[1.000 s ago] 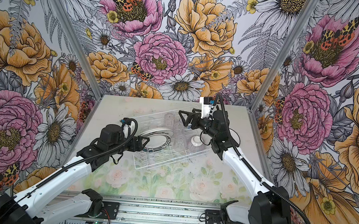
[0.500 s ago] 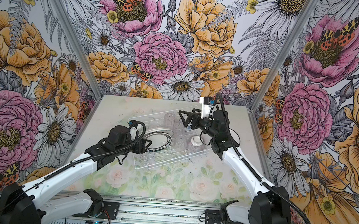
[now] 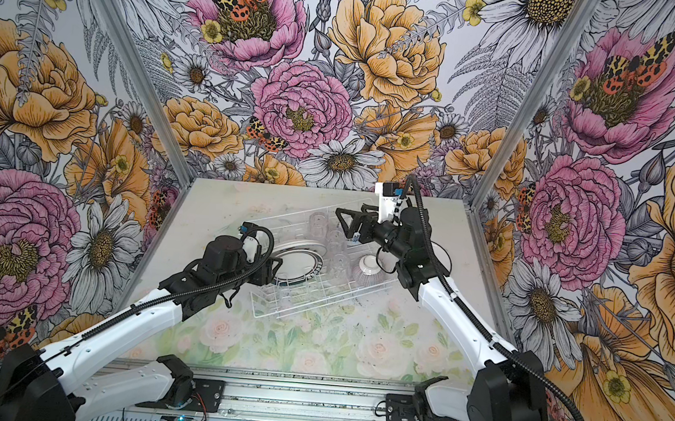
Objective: Unload the mixed dishes from the dish rack
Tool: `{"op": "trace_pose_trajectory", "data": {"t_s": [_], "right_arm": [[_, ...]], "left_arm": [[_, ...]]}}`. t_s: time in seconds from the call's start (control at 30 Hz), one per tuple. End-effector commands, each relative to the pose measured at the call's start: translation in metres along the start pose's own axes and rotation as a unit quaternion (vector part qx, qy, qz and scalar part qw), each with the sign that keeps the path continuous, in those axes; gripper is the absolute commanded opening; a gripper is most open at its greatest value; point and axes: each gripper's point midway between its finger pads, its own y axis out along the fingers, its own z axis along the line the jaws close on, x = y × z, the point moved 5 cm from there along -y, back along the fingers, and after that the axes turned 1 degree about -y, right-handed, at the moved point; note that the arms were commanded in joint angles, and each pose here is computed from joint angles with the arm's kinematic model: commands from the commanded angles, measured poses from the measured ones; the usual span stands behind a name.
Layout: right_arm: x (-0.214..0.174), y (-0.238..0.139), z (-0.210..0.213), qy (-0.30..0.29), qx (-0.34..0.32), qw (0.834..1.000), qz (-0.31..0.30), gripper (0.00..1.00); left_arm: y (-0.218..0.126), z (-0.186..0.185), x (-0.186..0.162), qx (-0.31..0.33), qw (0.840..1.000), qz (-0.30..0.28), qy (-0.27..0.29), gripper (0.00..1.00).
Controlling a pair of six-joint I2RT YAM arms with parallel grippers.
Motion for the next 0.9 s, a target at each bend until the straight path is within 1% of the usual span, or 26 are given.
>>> {"op": "trace_pose_trajectory", "data": {"t_s": [0.0,0.23,0.37,0.6,0.87], "right_arm": [[0.003,-0.001,0.006,0.002,0.006,1.0,-0.003,1.0],[0.002,-0.004,0.006,0.002,0.001,1.0,-0.003,0.99],[0.001,-0.005,0.004,0.001,-0.006,1.0,-0.002,0.99],[-0.001,-0.004,0.001,0.007,-0.012,1.0,0.003,1.0],[-0.003,-0.003,-0.001,0.011,-0.019,1.0,0.006,0.99]], "left_arm": [[0.004,-0.001,0.01,-0.01,1.0,-0.026,0.004,0.64],[0.013,0.005,0.006,-0.01,1.0,-0.015,0.002,0.59],[0.016,0.002,0.003,-0.028,1.0,-0.012,0.004,0.59],[0.017,0.002,-0.003,-0.035,0.999,-0.007,0.001,0.6],[0.007,-0.007,-0.006,-0.068,0.998,0.0,-0.008,0.64]]}}
